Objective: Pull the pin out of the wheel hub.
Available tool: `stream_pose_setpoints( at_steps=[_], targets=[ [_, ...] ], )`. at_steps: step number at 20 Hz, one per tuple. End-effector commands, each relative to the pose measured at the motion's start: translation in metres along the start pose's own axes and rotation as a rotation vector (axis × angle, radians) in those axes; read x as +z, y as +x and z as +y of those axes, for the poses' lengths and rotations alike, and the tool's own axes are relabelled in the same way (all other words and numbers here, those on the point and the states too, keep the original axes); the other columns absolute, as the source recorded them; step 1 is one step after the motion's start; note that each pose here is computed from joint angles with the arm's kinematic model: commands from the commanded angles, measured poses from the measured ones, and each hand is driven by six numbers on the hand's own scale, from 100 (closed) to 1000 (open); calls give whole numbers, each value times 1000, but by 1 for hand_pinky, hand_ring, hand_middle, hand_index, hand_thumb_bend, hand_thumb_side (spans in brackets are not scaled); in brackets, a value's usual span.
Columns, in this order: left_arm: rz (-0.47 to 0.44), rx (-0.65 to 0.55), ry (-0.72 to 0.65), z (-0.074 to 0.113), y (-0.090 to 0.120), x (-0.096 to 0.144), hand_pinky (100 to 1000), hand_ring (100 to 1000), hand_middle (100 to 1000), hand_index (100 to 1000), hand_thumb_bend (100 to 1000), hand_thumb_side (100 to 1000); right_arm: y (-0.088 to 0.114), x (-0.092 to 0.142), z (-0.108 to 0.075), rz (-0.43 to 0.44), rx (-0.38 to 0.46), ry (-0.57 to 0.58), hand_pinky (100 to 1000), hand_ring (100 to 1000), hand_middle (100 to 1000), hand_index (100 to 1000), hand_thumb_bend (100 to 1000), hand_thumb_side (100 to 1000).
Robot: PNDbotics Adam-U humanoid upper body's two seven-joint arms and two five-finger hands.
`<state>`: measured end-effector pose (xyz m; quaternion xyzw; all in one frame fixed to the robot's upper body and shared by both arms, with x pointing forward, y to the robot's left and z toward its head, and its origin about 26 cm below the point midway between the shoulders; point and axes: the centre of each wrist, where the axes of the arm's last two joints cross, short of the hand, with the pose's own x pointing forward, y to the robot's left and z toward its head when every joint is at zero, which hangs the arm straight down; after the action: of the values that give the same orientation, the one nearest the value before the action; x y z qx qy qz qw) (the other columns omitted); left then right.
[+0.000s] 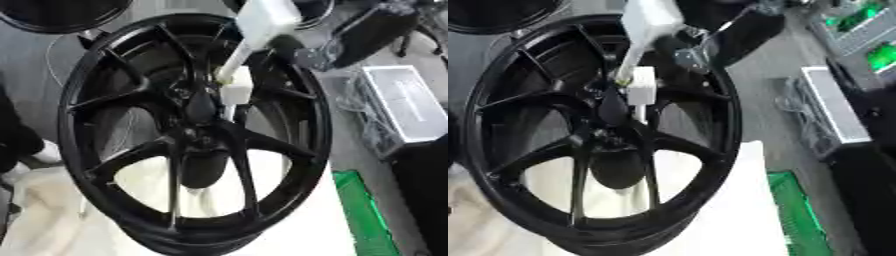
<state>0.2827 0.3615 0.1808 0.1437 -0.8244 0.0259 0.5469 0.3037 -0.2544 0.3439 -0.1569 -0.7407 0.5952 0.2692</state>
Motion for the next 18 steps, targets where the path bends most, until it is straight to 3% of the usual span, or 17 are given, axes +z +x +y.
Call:
stream_pose_setpoints(
  at_steps=[1,4,8,9,11,12,15,17,18],
  targets=[
    [-21,-12,26,7,5,0,616,671,653,728,100,788,0,27,-22,73,9,-92,754,625,292,381,100,178],
    [-21,-10,55,10,4,2,617,671,653,728,100,790,-20,50,-23,202,-43,-173,768,626,302,392,100,100],
    [-34,-11,94,14,5,3,618,671,652,729,100,790,-59,84,-11,452,-118,-294,789,631,312,407,100,100],
    [-40,-6,87,12,7,2,618,671,652,729,100,790,-68,110,9,567,-97,-390,791,631,312,407,100,100],
    [-43,13,44,4,9,-2,618,671,652,729,100,789,-68,166,79,808,16,-552,790,633,316,411,100,110],
    [-44,20,30,1,10,-3,619,671,652,729,100,788,-65,179,101,883,64,-598,792,636,322,417,100,111],
    [-49,30,15,-1,11,-5,619,670,652,729,100,786,-58,199,143,1088,118,-644,805,663,362,454,100,100],
    [-50,32,15,-1,11,-5,619,670,652,729,100,785,-55,205,159,1186,123,-636,805,682,385,483,100,100],
    [-50,33,15,-1,10,-5,619,670,652,729,100,786,-54,207,165,1223,118,-627,815,715,440,541,100,100]
  ],
)
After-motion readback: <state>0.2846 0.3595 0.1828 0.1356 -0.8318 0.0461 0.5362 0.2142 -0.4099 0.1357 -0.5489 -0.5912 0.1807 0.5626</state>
